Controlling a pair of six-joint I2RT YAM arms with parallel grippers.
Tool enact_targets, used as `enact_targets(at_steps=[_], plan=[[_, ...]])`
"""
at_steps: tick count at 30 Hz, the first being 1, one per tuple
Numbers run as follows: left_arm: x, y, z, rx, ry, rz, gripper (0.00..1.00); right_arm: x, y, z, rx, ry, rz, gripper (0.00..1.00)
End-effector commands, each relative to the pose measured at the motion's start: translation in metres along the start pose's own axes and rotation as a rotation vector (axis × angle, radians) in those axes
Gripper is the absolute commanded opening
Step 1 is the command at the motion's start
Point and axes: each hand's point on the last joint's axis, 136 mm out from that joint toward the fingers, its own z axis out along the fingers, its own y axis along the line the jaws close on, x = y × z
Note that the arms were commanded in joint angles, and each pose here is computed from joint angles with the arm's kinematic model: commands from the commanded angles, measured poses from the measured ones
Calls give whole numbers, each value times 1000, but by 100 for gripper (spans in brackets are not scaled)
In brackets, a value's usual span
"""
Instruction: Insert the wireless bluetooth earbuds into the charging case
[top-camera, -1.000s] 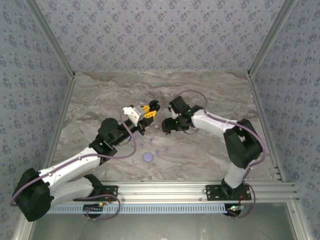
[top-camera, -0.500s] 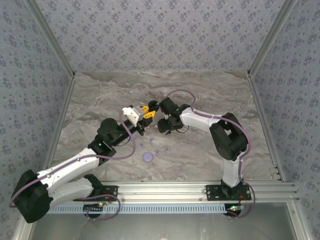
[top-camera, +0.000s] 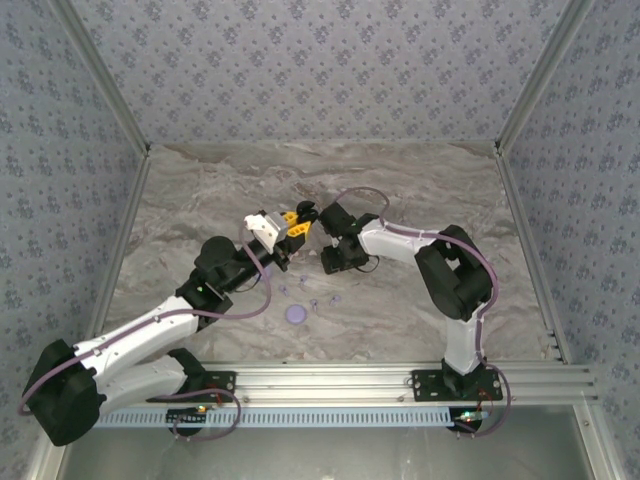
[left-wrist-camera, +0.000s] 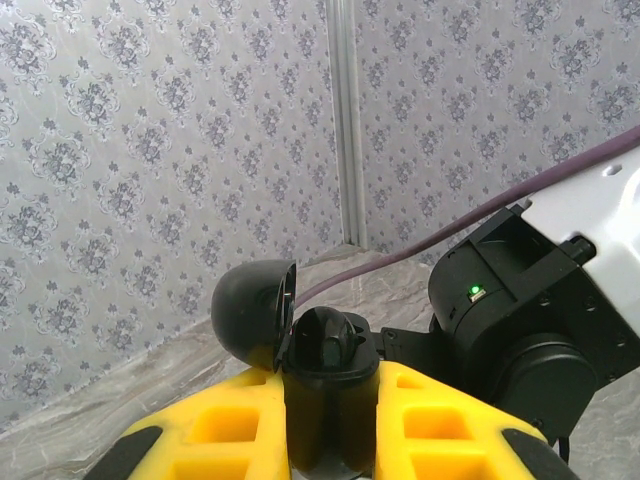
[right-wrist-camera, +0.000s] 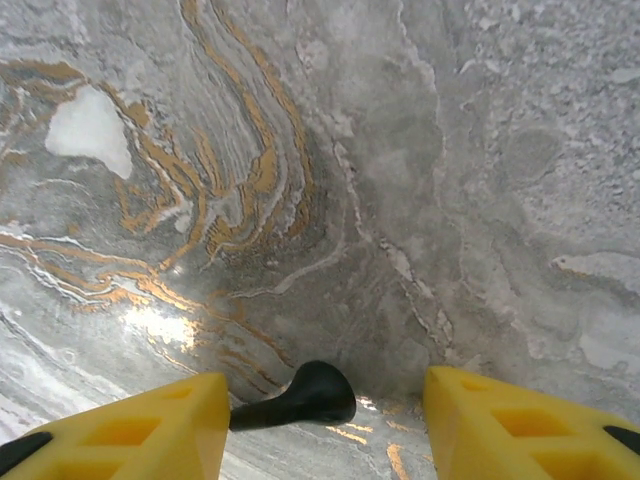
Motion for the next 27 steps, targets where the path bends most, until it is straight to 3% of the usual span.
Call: enact_targets(at_steps=[1,10,19,27], plan=[[-11,0,0,-3,-27,17,0,15,-5,3,31,46,-13,54],[-11,-1,0,-2,-26,17,0,19,-5,-3,24,54,-16,44],[-9,0,0,-4,-21,18,0,7,0,-17,0,16,-12,44],[-9,0,-1,-4,-23,17,0,-3,4,-8,0,14,-7,40]])
